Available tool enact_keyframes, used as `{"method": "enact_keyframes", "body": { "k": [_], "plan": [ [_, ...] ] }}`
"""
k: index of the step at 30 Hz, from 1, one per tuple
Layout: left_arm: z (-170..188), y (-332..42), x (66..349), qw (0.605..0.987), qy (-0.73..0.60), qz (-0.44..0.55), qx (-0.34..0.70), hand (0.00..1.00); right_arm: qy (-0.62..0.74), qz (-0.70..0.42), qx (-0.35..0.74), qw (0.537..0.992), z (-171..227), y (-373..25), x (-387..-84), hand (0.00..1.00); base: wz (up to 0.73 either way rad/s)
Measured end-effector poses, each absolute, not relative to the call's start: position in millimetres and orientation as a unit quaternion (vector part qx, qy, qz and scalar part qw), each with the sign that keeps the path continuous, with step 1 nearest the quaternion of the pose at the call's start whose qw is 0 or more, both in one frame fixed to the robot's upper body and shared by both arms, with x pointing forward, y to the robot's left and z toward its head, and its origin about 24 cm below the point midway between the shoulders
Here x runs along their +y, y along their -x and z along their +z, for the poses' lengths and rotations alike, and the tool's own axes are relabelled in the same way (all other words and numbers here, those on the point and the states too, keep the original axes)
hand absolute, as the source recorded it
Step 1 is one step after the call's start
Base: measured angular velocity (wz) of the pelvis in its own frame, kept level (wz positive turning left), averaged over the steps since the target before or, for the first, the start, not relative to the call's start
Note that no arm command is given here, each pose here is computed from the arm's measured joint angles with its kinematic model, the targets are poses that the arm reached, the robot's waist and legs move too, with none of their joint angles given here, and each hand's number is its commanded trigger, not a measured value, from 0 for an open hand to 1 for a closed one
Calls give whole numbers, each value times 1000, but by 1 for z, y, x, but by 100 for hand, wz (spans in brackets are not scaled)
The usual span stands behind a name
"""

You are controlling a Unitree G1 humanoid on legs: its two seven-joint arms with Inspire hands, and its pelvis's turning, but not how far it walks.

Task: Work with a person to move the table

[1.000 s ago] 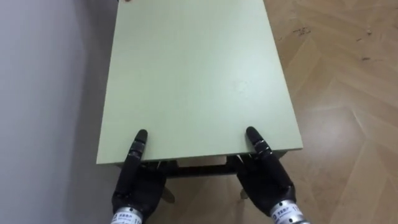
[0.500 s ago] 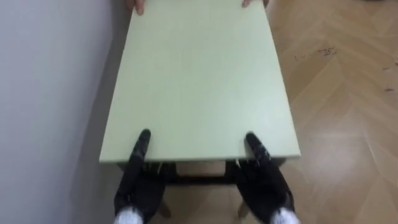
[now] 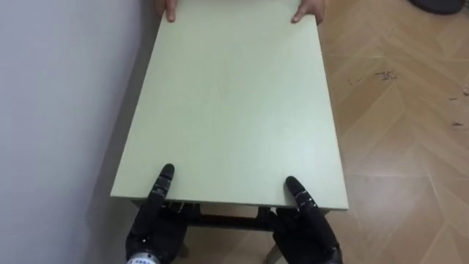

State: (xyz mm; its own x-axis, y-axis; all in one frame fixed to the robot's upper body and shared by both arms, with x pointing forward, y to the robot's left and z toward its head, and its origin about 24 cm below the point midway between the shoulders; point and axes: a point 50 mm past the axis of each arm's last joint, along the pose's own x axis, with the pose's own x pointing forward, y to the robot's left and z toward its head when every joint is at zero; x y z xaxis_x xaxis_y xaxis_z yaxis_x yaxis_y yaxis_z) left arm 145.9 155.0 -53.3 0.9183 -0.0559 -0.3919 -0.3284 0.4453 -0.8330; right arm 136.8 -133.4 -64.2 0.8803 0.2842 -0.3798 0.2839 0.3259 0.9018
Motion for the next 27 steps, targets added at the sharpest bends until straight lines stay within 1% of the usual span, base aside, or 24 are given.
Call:
{"method": "enact_keyframes", "body": {
  "k": [5,8,9,10,11,15,16,17,18,19,20,21,27],
  "plan": [
    [-55,-143,152,830,518,81,193,100,-576,-6,249,778,-67,-135,-138,100,31],
    [-56,-142,152,832,513,82,196,100,-578,-7,251,776,-70,-132,-138,100,8],
    [-58,-140,152,834,508,82,201,81,-579,-9,254,774,-74,-129,-139,91,7],
    [-58,-139,152,835,505,82,203,8,-580,-10,255,773,-76,-128,-139,15,6],
    [-59,-138,152,836,502,81,205,0,-581,-13,257,773,-77,-126,-140,0,0],
    [-62,-132,150,835,499,78,218,0,-579,-20,261,773,-81,-121,-143,0,-1],
    [-63,-131,149,835,497,74,224,0,-569,-19,264,779,-82,-119,-145,0,14],
    [-64,-132,148,841,485,68,229,0,-559,-9,263,787,-82,-120,-144,0,51],
    [-62,-135,143,857,457,35,234,0,-548,4,256,796,-80,-121,-147,0,67],
    [-60,-139,142,865,444,18,234,0,-546,9,250,800,-79,-123,-149,0,71],
    [-59,-140,139,872,427,-2,240,0,-533,18,246,809,-77,-127,-152,0,26],
    [-60,-138,141,878,411,-16,247,0,-528,26,251,811,-77,-129,-149,0,0],
    [-62,-135,145,893,372,-23,254,0,-506,42,256,823,-77,-125,-150,0,-8]
  ]
}}
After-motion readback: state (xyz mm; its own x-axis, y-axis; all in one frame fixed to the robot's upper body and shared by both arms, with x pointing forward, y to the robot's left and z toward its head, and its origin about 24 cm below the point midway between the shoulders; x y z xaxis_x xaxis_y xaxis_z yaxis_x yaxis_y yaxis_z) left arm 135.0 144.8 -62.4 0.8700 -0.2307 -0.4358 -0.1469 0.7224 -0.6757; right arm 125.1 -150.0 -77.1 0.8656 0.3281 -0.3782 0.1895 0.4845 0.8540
